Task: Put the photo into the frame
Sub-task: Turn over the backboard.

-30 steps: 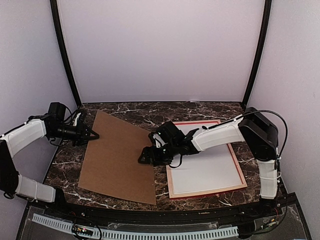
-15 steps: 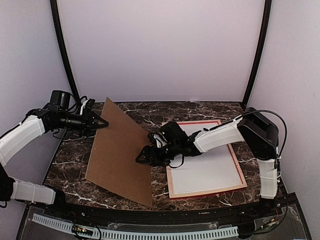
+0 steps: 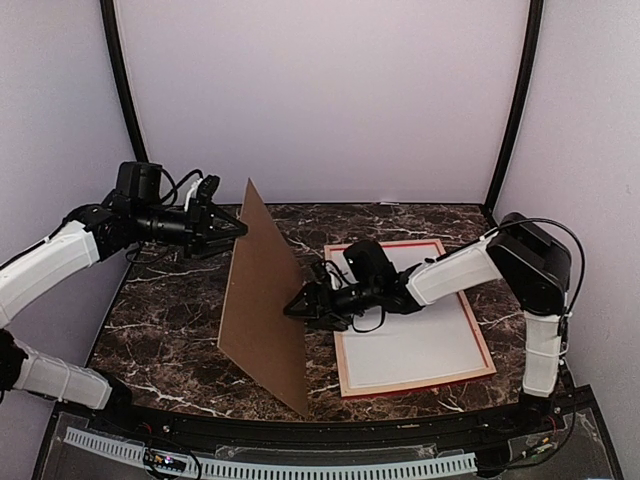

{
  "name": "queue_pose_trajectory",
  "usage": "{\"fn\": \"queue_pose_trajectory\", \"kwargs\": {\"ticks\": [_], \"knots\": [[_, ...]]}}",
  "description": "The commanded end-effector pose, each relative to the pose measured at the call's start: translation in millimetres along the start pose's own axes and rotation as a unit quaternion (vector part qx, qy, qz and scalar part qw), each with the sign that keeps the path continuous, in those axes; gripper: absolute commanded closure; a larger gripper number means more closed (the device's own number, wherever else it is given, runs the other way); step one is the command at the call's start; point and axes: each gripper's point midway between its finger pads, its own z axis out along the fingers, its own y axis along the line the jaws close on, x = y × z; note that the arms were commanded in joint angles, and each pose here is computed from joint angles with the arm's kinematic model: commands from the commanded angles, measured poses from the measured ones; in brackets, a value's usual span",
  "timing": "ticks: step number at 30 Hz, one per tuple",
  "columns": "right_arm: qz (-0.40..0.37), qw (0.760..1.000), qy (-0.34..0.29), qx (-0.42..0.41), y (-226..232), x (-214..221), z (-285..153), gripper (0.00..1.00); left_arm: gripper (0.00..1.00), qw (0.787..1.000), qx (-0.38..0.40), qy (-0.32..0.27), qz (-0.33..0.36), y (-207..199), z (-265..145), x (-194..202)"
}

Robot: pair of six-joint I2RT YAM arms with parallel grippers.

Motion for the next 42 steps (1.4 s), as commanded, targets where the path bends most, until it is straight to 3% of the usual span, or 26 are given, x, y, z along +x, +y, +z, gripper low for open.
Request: {"fn": "queue_pose_trajectory", "kwargs": {"ticks": [1,7,13,23,27,32,36,42], "knots": [[-0.021,0.999,-0.024,-0.009,20,-17,-25,0.01,0.52,0.999,0.03,-0.003,0.043,-35,12,-11],[-0.031,0.999,-0.038,0.012,22,-29,-53,0.01,0.47,0.996,0.047,0.023,0.067,-58,39,-9],[-0.036,0.995,-0.088,0.043,29,-50,-109,0.01,0.45,0.994,0.055,0.048,0.083,-72,69,-4],[-0.077,0.982,-0.171,-0.001,116,-73,-188,0.02,0.45,0.991,0.053,0.064,0.103,-82,103,-5],[-0.079,0.981,-0.177,-0.025,135,-71,-199,0.06,0.45,0.992,0.049,0.065,0.101,-77,110,-7],[-0.063,0.984,-0.166,-0.013,120,-65,-191,0.1,0.45,0.992,0.04,0.065,0.098,-68,114,-6],[-0.053,0.986,-0.159,-0.006,107,-62,-184,0.16,0.45,0.993,0.023,0.061,0.094,-59,115,-5],[-0.03,0.984,-0.157,0.073,65,-62,-178,0.39,0.45,0.994,0.01,0.055,0.096,-54,113,-5]]}}
